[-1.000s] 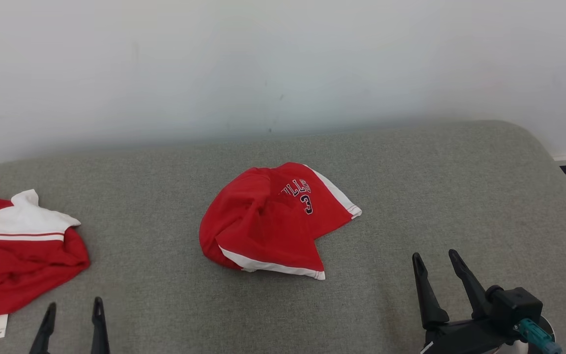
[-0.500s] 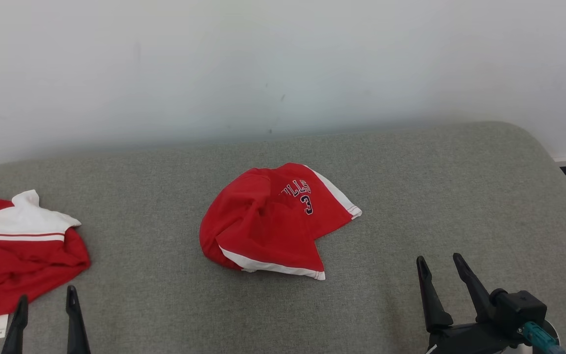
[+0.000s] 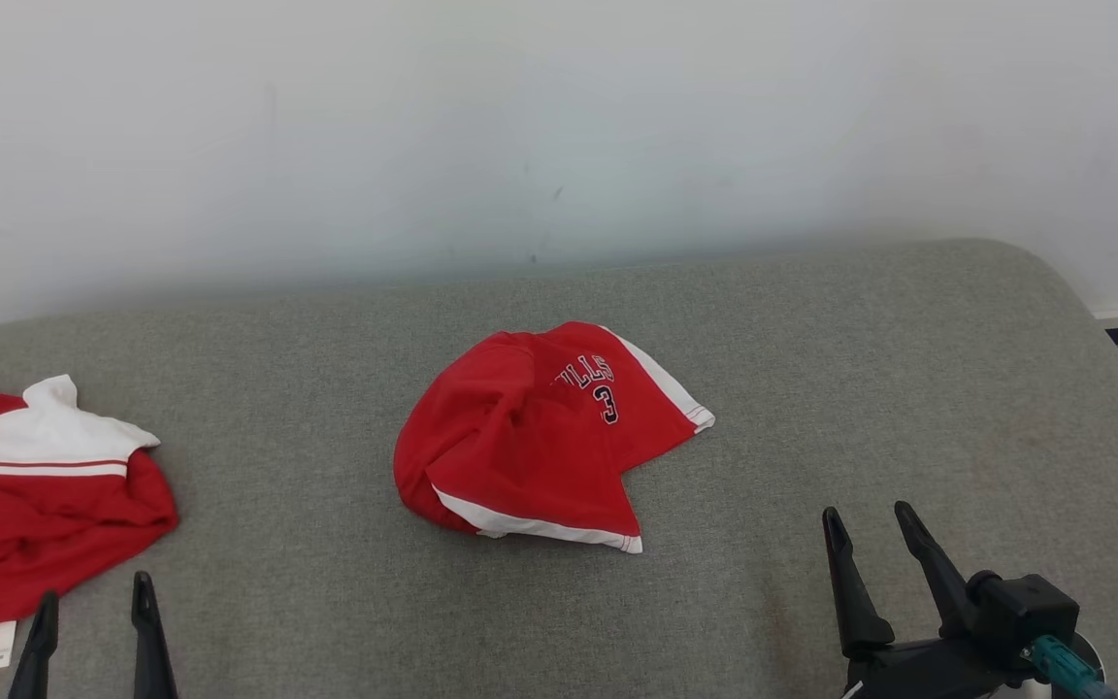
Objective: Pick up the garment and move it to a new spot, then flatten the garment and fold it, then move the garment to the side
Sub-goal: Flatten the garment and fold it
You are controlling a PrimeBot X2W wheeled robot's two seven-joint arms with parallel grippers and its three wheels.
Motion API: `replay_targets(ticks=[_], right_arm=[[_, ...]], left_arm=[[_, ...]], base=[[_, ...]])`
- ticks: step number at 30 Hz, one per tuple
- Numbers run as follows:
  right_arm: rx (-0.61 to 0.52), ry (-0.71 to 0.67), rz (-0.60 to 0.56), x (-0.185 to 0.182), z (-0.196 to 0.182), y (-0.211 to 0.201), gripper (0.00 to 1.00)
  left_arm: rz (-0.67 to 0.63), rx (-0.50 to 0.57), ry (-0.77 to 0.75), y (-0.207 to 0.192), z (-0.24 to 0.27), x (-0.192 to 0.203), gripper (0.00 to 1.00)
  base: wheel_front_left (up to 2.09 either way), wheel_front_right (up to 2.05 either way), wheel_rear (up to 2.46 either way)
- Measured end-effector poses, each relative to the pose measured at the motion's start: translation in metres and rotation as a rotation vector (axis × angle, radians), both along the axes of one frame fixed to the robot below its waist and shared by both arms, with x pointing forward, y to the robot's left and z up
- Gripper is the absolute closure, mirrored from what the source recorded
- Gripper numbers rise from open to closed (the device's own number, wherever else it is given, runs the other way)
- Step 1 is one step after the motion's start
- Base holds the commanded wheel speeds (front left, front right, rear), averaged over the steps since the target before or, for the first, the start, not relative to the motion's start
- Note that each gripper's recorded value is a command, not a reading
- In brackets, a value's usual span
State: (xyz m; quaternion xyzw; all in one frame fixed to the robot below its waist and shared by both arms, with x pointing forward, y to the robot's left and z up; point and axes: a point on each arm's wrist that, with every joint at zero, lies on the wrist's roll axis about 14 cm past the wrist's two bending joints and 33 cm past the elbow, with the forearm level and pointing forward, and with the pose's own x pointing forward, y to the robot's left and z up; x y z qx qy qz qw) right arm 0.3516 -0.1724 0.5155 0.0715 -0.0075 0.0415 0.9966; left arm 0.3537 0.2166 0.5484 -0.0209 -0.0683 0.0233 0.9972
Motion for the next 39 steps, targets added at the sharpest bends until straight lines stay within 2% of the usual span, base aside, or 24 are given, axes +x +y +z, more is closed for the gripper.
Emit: replay_targets(ticks=[14,21,25,32,39], right_arm=[[0.001,0.016,0.001,0.000,-0.005,0.000,0.00],[0.023,0.039,0.033,0.003,-0.013,0.011,0.00],[0.033,0.065,0.092,0.013,-0.019,0.031,0.00],[0.028,0.176,0.253,0.039,-0.043,0.085,0.00],[-0.033,0.311,0.352,0.061,-0.078,0.119,0.00]], left_arm=[[0.014,-0.022,-0.010,0.000,0.001,0.000,0.00],[-0.023,-0.026,-0.070,-0.016,0.016,0.006,0.00],[-0.043,-0.033,-0.099,-0.023,0.023,0.011,0.00],[-0.003,-0.054,-0.092,-0.014,0.019,0.009,0.00],[0.051,-0.064,-0.066,0.002,0.008,-0.002,0.00]], base=[[0.00,0.00,0.00],[0.00,0.00,0.00],[0.00,0.00,0.00],[0.00,0.00,0.00],[0.00,0.00,0.00]])
